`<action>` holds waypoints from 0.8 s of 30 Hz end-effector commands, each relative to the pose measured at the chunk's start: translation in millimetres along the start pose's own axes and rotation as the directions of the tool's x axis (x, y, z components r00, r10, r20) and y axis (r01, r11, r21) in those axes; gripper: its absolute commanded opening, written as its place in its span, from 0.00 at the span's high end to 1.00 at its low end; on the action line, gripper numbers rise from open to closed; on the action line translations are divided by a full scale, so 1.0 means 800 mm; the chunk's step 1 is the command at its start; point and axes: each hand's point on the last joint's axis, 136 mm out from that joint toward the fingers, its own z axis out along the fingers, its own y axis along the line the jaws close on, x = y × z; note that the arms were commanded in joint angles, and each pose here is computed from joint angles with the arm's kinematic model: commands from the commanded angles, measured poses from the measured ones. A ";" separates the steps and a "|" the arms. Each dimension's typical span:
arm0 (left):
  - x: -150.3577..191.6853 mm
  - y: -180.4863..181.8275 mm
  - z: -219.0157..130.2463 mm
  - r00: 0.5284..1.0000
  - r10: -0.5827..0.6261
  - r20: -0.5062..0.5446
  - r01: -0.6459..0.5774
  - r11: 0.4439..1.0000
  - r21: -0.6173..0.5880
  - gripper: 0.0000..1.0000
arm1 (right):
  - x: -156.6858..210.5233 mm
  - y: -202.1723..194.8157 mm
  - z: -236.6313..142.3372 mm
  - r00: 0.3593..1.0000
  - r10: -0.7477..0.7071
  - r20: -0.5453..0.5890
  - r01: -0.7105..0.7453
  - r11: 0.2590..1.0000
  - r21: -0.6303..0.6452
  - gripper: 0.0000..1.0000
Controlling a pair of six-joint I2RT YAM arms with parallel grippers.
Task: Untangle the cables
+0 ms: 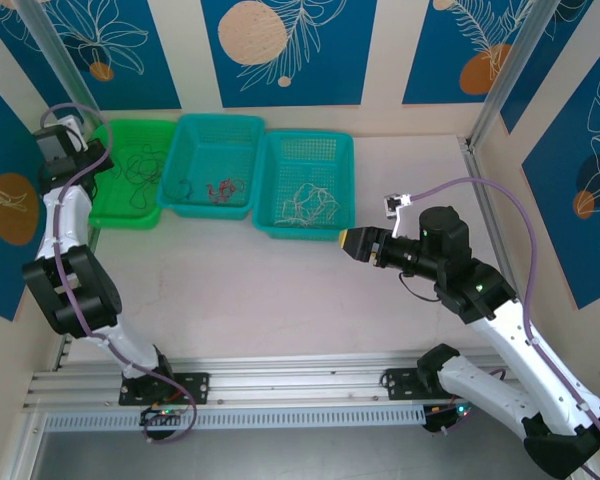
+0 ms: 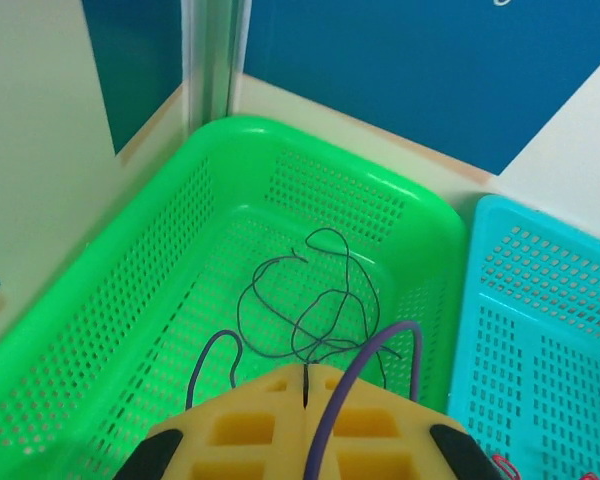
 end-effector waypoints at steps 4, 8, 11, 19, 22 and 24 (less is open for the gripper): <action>-0.143 -0.057 -0.079 0.950 -0.056 0.307 -0.003 0.982 0.186 1.00 | -0.014 0.015 -0.006 0.999 -0.005 0.032 0.006 1.000 -0.015 0.39; -0.212 -0.087 -0.118 0.917 -0.078 0.392 -0.028 0.966 0.258 1.00 | -0.013 0.015 -0.001 1.000 0.000 0.018 0.001 1.000 -0.017 0.39; -0.245 -0.098 -0.124 0.903 -0.081 0.422 -0.046 0.958 0.282 1.00 | -0.013 0.016 0.004 1.000 0.001 0.007 -0.001 1.000 -0.020 0.39; -0.258 -0.094 -0.093 0.922 -0.032 0.387 -0.073 0.964 0.255 1.00 | -0.013 0.015 0.011 1.000 0.006 -0.009 -0.006 1.000 -0.001 0.39; -0.230 -0.082 -0.059 0.947 -0.019 0.320 -0.061 0.970 0.237 1.00 | -0.013 0.013 0.016 1.000 0.015 -0.007 -0.015 1.000 -0.005 0.39; -0.203 -0.068 -0.032 0.962 -0.015 0.271 -0.046 0.975 0.216 1.00 | -0.012 0.014 0.019 1.000 0.016 -0.013 -0.016 1.000 -0.006 0.39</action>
